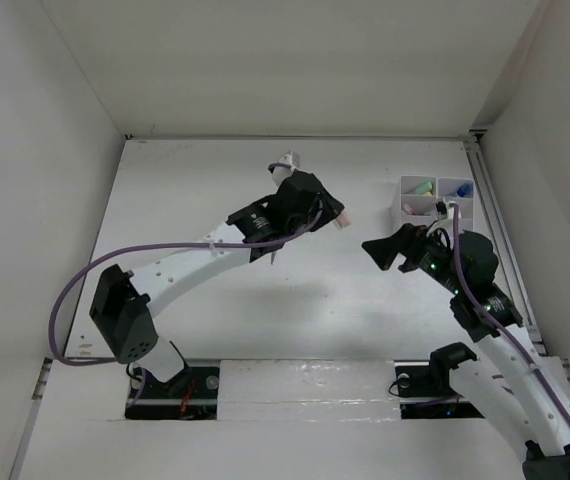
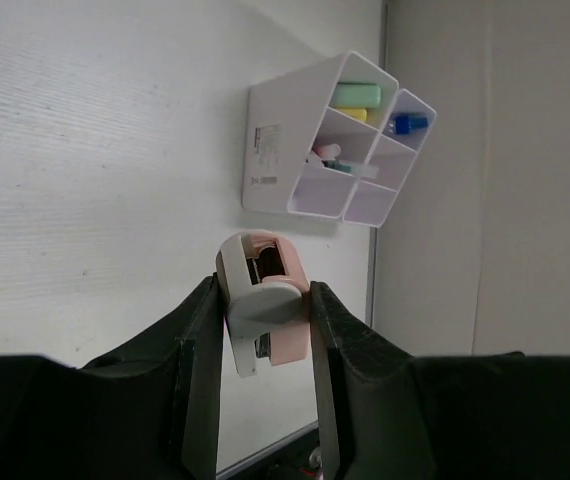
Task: Sort the stationery into containers
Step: Pick up the stapler from the center of the board, then place the stapler in the storage box.
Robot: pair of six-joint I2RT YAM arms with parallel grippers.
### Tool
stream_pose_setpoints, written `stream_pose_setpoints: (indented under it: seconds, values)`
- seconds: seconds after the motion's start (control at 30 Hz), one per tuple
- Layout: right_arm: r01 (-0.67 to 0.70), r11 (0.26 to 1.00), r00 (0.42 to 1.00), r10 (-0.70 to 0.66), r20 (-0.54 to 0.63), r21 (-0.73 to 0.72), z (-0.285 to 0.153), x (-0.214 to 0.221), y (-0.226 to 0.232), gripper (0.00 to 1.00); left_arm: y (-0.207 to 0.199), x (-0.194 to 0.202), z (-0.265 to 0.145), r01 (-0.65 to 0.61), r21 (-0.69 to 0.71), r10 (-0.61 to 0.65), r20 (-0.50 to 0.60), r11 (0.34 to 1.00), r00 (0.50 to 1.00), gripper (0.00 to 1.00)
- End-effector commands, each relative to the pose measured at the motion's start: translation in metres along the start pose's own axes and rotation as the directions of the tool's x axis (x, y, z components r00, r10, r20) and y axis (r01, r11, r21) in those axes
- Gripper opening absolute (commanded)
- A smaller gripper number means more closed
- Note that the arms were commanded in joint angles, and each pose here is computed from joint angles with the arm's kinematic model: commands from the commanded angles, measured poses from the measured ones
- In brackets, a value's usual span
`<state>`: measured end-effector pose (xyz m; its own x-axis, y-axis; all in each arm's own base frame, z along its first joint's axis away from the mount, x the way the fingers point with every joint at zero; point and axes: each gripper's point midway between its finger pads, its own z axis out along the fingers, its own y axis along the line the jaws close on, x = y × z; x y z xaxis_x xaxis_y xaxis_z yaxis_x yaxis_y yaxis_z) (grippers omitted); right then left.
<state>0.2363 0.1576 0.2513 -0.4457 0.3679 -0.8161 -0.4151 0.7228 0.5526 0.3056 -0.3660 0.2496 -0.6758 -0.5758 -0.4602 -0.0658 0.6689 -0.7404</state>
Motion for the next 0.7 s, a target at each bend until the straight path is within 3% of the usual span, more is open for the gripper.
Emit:
stream_pose_setpoints:
  seconds: [0.0,0.23,0.43,0.57,0.67]
  values:
    - [0.061,0.979,0.997,-0.050,0.062,-0.197,-0.002,-0.018,0.040,1.00,-0.008,0.015,-0.002,-0.139,0.090,0.146,-0.073,0.986,0.987,0.00]
    - [0.077,0.969,0.988,-0.042,0.150,-0.235,-0.002,-0.018,0.039,0.96,-0.014,0.026,-0.012,-0.053,0.141,0.073,-0.136,0.989,0.988,0.00]
    - [0.051,0.971,0.996,-0.032,0.086,-0.232,0.018,-0.001,0.027,0.94,-0.041,0.025,-0.023,-0.009,0.262,0.062,-0.193,0.965,0.979,0.00]
    - [0.069,0.961,0.992,-0.038,0.123,-0.266,0.020,-0.006,0.032,0.94,-0.046,0.028,-0.025,-0.015,0.280,0.078,-0.214,0.960,0.974,0.00]
    - [0.082,0.958,0.989,-0.043,0.143,-0.277,0.019,-0.009,0.034,0.86,-0.046,0.029,-0.026,-0.014,0.284,0.080,-0.222,0.959,0.972,0.00]
